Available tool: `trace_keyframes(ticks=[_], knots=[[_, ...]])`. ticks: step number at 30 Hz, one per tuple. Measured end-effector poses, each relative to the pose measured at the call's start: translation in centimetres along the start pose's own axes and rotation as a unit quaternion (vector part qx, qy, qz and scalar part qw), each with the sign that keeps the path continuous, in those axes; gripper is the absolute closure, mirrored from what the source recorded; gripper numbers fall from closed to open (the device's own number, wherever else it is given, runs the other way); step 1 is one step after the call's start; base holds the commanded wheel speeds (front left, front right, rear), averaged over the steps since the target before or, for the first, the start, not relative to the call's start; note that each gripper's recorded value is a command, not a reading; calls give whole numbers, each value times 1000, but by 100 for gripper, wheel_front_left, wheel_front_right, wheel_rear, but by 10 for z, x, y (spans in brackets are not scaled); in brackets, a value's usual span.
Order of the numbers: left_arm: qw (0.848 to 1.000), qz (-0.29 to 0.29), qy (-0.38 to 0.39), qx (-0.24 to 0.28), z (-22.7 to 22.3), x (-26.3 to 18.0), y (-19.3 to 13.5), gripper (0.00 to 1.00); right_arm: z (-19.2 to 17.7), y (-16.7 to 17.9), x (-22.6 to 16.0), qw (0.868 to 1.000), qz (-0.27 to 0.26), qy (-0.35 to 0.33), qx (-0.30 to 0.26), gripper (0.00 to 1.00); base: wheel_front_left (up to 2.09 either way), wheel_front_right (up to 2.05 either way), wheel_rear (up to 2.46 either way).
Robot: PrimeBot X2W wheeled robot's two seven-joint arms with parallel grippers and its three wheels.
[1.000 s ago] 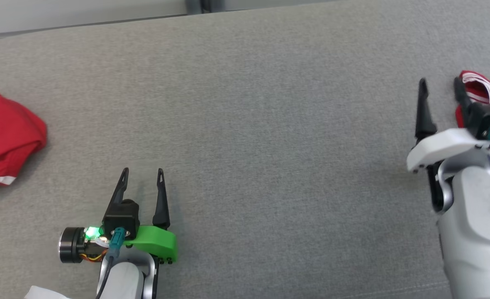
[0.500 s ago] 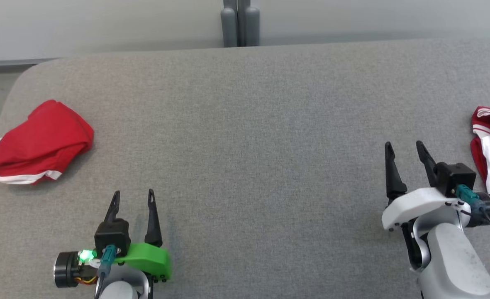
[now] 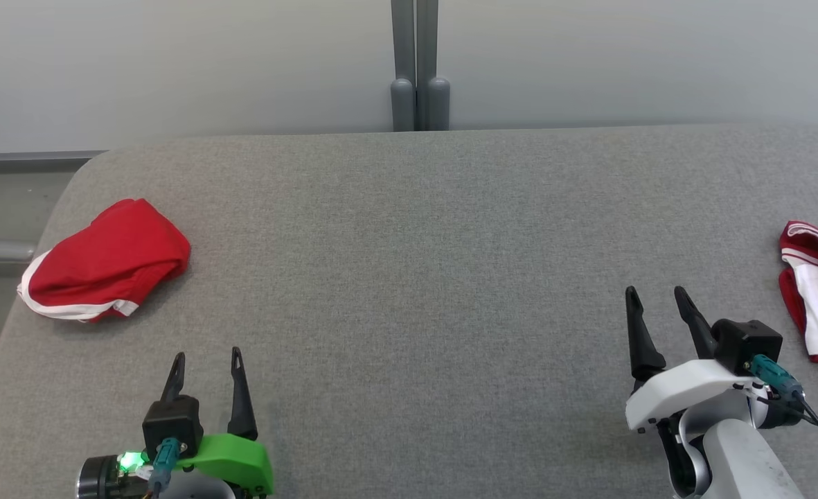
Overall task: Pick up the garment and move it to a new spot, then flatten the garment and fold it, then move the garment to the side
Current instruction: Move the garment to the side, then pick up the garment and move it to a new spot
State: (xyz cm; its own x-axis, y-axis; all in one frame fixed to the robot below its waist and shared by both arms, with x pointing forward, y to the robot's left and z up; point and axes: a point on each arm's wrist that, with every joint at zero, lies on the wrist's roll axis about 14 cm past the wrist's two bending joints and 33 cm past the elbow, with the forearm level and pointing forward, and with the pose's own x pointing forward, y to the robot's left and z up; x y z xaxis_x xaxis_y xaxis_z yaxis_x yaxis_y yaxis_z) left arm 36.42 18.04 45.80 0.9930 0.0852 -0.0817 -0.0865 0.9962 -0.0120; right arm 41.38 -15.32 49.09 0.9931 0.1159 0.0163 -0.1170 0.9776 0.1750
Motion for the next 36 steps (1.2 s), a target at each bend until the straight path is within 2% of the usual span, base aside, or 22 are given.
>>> trace_keyframes(ticks=[11, 21, 31, 36], knots=[[999, 34, 1, -11, -1, -8, 20, 0, -9, 22, 7, 999, 30, 11, 9, 0, 0, 0, 0], [991, 133, 11, -20, -9, -39, 77, 0, -29, 97, 26, 990, 135, 38, 10, 0, 0, 0, 0], [970, 239, 19, -30, -16, -85, 136, 0, -47, 176, 37, 969, 239, 60, 15, 0, 0, 0, 0], [962, 269, 29, -32, -22, -98, 150, 0, -55, 197, 39, 961, 266, 69, 19, 0, 0, 0, 0]])
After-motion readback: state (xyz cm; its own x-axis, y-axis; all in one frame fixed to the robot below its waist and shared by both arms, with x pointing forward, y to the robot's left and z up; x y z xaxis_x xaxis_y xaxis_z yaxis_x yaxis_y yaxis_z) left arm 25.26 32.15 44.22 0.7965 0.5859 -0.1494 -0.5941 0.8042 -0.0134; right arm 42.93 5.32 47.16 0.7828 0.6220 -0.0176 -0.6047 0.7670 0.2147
